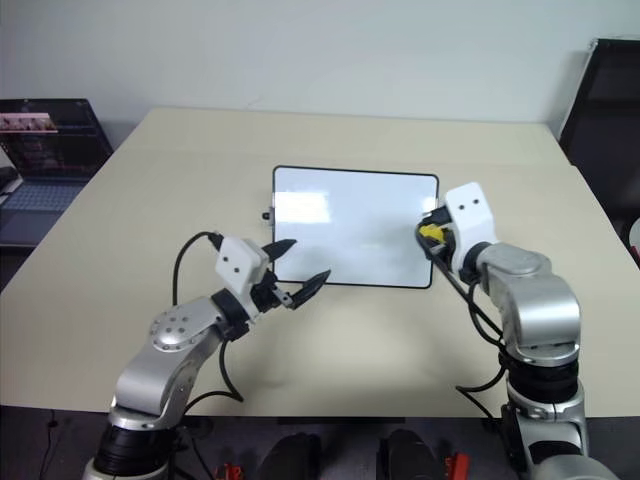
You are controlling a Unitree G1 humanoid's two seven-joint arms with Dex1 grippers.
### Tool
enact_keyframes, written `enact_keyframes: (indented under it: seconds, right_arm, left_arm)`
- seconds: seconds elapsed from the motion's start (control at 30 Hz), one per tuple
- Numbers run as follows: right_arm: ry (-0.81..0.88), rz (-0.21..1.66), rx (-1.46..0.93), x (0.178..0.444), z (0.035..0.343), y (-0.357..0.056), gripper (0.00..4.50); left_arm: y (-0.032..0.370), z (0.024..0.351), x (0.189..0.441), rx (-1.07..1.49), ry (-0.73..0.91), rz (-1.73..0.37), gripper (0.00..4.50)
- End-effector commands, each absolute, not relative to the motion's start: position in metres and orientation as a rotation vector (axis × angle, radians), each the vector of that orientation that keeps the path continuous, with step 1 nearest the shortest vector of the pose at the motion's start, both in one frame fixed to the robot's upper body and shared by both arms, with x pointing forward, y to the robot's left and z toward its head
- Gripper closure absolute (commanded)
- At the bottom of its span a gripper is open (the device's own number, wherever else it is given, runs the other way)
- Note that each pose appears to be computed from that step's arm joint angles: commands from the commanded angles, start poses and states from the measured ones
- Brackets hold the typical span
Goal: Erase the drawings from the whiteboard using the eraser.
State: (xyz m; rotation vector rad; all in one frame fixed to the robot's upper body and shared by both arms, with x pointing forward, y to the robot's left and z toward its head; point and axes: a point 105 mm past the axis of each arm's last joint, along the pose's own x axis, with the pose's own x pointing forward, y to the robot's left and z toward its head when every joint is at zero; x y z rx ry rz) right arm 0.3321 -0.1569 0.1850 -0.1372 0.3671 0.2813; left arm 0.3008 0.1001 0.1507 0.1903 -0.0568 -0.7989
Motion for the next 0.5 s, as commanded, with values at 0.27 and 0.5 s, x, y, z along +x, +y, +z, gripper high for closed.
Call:
enact_keyframes:
  seconds: [0.27,0.5]
  right_arm:
    - [0.465,0.077,-0.126,0.296,0.150,-0.199,3.37]
    - [0.548,-0.002,-0.093,0.287,0.127,-0.219,3.37]
  left_arm:
    - [0.075,0.157,0.258,0.202,-0.005,-1.267,0.00]
    - [0.086,0.140,0.268,0.314,0.045,-1.386,0.00]
